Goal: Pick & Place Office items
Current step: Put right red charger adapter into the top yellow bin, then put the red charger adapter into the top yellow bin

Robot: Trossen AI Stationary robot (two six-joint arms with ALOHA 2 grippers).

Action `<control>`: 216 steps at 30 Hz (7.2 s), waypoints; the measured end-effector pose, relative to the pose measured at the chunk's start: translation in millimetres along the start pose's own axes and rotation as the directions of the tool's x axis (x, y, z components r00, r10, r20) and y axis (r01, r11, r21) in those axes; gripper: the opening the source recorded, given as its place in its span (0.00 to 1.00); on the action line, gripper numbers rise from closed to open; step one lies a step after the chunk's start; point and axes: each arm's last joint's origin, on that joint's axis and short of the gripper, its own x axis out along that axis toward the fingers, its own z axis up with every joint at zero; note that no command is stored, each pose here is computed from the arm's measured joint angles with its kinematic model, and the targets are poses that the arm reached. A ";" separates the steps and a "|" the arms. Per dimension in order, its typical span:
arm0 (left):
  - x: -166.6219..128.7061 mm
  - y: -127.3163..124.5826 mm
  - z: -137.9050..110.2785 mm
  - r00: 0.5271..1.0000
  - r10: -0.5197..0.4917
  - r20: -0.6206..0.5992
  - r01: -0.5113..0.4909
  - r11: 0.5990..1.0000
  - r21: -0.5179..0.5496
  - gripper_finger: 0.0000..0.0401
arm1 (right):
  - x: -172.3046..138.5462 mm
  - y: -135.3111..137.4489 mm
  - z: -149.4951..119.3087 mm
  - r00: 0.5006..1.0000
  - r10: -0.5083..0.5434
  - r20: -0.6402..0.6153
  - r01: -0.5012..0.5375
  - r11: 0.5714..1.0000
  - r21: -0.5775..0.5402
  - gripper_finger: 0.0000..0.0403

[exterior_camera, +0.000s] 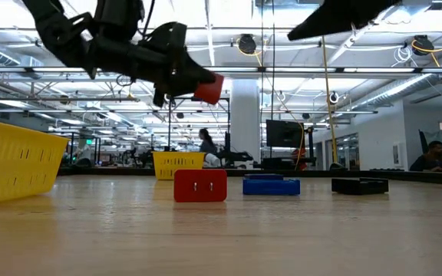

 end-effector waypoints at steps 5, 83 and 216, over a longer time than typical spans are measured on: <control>-4.8 16.2 -3.2 1.000 0.000 0.013 0.001 0.999 -0.042 0.30 | -3.9 -4.5 -7.0 1.000 0.016 0.007 -0.016 0.999 0.039 0.71; 0.8 98.4 -42.1 0.892 0.427 -0.146 -0.451 0.824 -0.344 0.60 | 20.6 -35.9 -48.6 0.964 0.255 0.071 -0.265 0.940 0.214 0.69; -52.6 -15.1 19.7 0.999 0.008 -0.053 -0.011 0.998 -0.058 0.64 | 97.4 64.2 -9.6 0.917 0.328 -0.225 -0.362 0.923 -0.132 0.62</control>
